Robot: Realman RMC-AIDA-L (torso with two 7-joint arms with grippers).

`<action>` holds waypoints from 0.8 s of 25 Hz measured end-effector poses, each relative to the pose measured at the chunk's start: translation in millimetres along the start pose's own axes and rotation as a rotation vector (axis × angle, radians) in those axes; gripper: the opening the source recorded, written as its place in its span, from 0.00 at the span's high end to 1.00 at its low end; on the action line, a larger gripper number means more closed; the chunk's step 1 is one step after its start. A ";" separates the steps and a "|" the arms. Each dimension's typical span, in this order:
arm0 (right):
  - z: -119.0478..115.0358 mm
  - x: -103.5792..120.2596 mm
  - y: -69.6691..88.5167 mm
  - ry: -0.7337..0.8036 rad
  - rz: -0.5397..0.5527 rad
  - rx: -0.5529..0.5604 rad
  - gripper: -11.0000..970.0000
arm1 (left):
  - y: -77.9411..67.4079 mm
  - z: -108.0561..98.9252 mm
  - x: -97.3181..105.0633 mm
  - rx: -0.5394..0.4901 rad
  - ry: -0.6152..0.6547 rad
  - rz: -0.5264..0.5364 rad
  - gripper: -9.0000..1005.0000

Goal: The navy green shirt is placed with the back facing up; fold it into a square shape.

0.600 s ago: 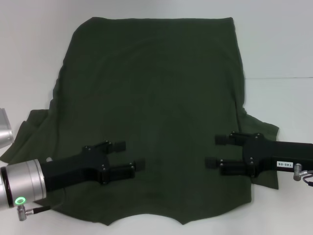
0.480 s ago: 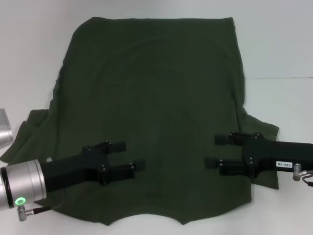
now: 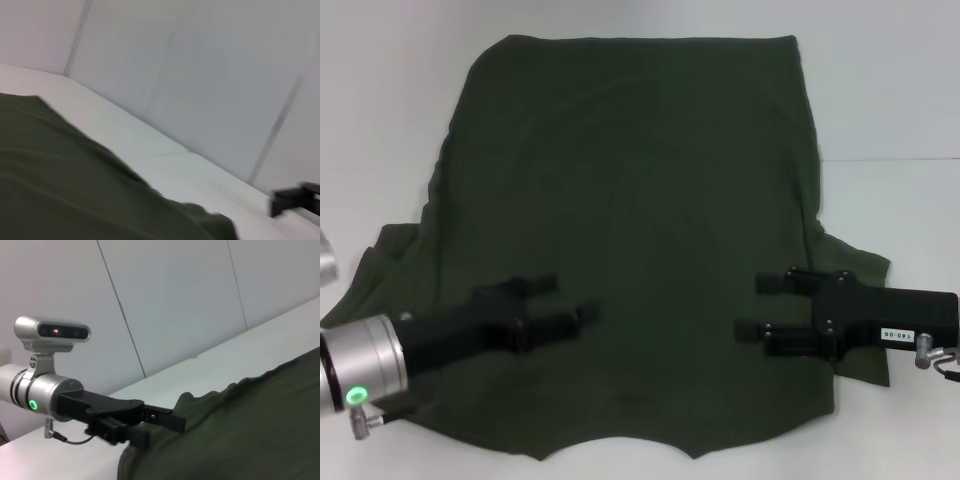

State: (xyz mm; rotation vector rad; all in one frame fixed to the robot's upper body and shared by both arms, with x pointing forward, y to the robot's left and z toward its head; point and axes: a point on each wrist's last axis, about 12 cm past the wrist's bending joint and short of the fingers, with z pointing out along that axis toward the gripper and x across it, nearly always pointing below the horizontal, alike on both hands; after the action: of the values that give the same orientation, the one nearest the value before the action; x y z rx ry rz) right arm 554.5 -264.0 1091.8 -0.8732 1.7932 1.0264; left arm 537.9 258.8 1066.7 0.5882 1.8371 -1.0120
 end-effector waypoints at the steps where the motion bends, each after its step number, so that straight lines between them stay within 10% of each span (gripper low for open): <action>1: 0.8 0.1 0.8 -0.002 0.001 -0.004 0.07 | 3.7 -1.1 -0.6 -0.032 -0.015 -0.022 0.07; 20: 14.5 -1.9 1.8 -0.052 0.092 -0.002 0.07 | 74.4 -38.2 -13.4 -0.615 -0.154 -0.261 0.09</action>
State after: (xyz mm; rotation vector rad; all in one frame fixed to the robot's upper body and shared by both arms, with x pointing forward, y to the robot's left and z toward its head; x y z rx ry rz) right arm 558.5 -249.9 1090.0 -0.7643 1.8026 1.0997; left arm 580.1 331.7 1058.1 -0.0983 1.9812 -0.5767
